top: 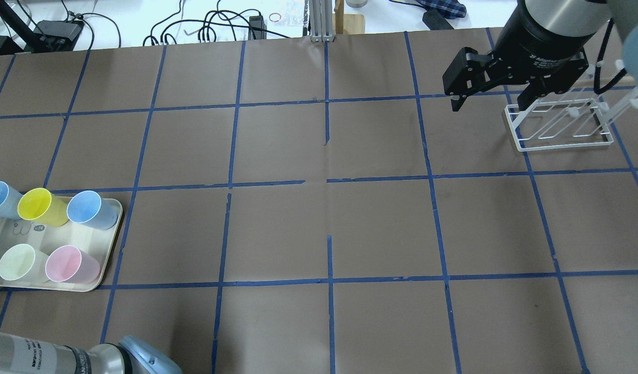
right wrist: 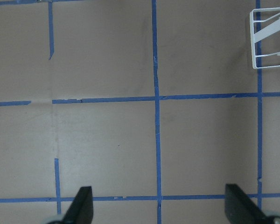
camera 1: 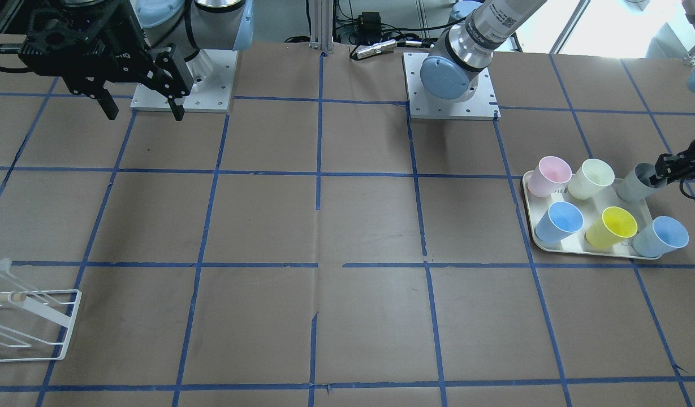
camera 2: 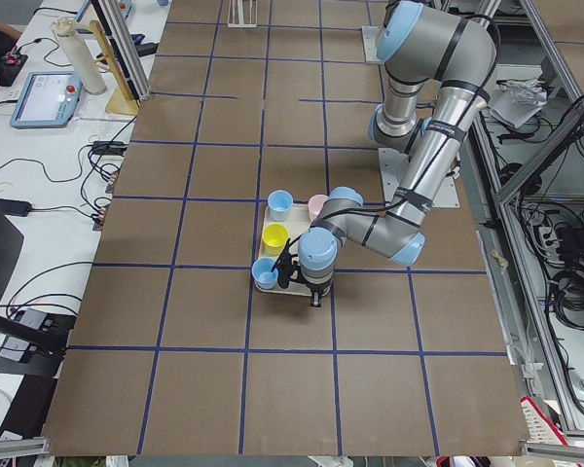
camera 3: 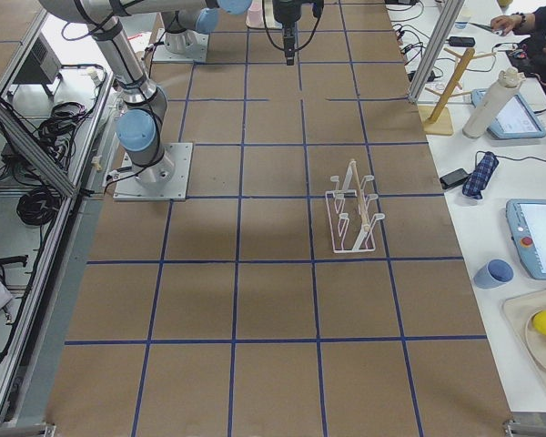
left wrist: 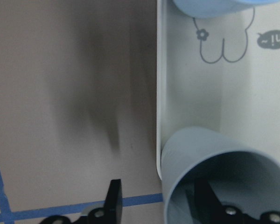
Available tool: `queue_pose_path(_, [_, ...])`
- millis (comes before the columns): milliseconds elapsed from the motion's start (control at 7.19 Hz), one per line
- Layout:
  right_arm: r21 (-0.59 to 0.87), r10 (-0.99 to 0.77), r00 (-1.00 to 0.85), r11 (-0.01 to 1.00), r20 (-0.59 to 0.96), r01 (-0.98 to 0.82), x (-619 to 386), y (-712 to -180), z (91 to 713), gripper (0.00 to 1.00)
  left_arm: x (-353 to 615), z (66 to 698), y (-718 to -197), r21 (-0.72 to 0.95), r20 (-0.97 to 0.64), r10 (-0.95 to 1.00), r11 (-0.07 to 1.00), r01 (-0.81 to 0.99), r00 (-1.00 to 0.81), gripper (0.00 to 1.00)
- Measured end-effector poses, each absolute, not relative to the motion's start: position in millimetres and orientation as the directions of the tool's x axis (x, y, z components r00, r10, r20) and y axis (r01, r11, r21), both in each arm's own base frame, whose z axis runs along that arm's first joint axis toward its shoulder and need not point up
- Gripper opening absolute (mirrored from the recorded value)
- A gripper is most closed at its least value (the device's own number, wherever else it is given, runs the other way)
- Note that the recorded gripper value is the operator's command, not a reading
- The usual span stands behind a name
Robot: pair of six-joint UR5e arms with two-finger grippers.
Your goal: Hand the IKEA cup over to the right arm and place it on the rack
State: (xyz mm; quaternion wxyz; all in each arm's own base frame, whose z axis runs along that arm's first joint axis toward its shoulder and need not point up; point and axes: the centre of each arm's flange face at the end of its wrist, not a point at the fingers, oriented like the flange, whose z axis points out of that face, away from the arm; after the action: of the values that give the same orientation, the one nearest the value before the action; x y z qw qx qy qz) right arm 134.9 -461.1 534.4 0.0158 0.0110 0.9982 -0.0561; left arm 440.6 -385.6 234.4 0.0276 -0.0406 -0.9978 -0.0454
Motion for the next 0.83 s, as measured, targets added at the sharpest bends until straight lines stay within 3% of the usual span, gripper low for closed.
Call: queue_pose_path(834, [-0.107, 0.022, -0.999, 0.994, -0.035, 0.026, 134.1, -461.0, 534.4, 1.00, 438.4, 327.9, -398.7, 0.003, 0.101, 0.089, 0.996, 0.090, -0.991, 0.00])
